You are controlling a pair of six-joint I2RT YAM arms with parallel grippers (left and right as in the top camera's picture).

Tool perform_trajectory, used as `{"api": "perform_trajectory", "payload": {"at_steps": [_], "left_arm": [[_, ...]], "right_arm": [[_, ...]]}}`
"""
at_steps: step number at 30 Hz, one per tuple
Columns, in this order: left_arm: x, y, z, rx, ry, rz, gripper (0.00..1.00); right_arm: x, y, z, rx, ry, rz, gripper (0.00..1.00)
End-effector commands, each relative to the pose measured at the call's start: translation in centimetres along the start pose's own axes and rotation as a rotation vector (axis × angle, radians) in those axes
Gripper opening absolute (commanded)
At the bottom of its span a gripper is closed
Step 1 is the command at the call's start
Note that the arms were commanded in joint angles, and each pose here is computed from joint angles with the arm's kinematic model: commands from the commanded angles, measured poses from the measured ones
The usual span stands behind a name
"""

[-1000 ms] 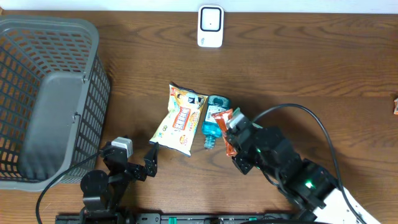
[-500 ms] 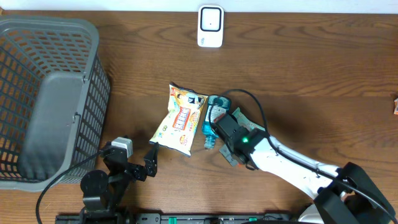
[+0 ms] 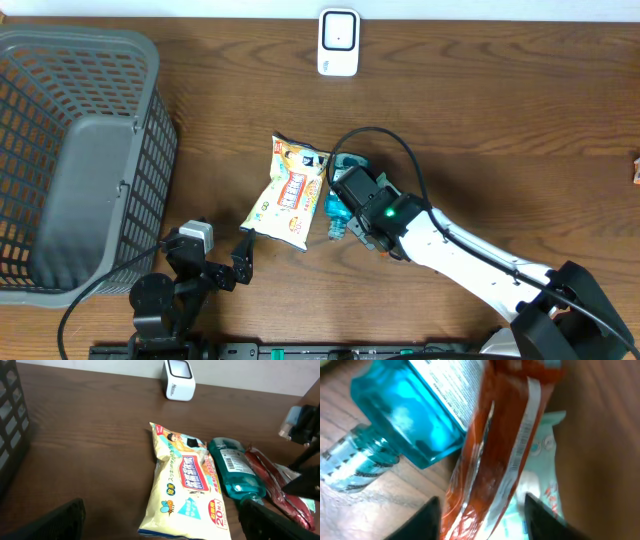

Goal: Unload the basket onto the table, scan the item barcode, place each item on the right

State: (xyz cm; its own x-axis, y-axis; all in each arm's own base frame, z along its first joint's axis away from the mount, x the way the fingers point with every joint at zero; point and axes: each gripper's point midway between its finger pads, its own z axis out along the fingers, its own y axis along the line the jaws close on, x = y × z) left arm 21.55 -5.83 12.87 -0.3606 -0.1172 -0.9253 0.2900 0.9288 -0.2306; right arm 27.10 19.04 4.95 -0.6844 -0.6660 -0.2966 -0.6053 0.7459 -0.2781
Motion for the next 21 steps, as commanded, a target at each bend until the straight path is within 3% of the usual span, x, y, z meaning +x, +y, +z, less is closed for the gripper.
{"api": "perform_trajectory", "payload": {"at_steps": [1, 4, 9, 12, 16, 21], "left_arm": [[1.0, 0.3, 0.2, -0.007, 0.027, 0.004, 0.98], [1.0, 0.3, 0.2, -0.007, 0.027, 0.004, 0.98], [1.0, 0.3, 0.2, -0.007, 0.027, 0.004, 0.98], [1.0, 0.3, 0.2, -0.007, 0.027, 0.004, 0.98], [1.0, 0.3, 0.2, -0.007, 0.027, 0.004, 0.98], [1.0, 0.3, 0.2, -0.007, 0.027, 0.004, 0.98]], "right_arm": [[-1.8, -0.7, -1.6, 0.021, -0.039, 0.065, 0.61], [-3.1, -1.5, -4.1, 0.018, -0.062, 0.181, 0.99], [-4.3, -2.9, -8.6, -0.008, -0.125, 0.521, 0.99], [-2.8, -2.4, -8.8, -0.024, -0.077, 0.748, 0.99], [0.5, -0.8, -6.0, 0.037, 0.027, 0.773, 0.99], [2.3, 0.4, -2.7, 0.171, 0.056, 0.650, 0.99]]}}
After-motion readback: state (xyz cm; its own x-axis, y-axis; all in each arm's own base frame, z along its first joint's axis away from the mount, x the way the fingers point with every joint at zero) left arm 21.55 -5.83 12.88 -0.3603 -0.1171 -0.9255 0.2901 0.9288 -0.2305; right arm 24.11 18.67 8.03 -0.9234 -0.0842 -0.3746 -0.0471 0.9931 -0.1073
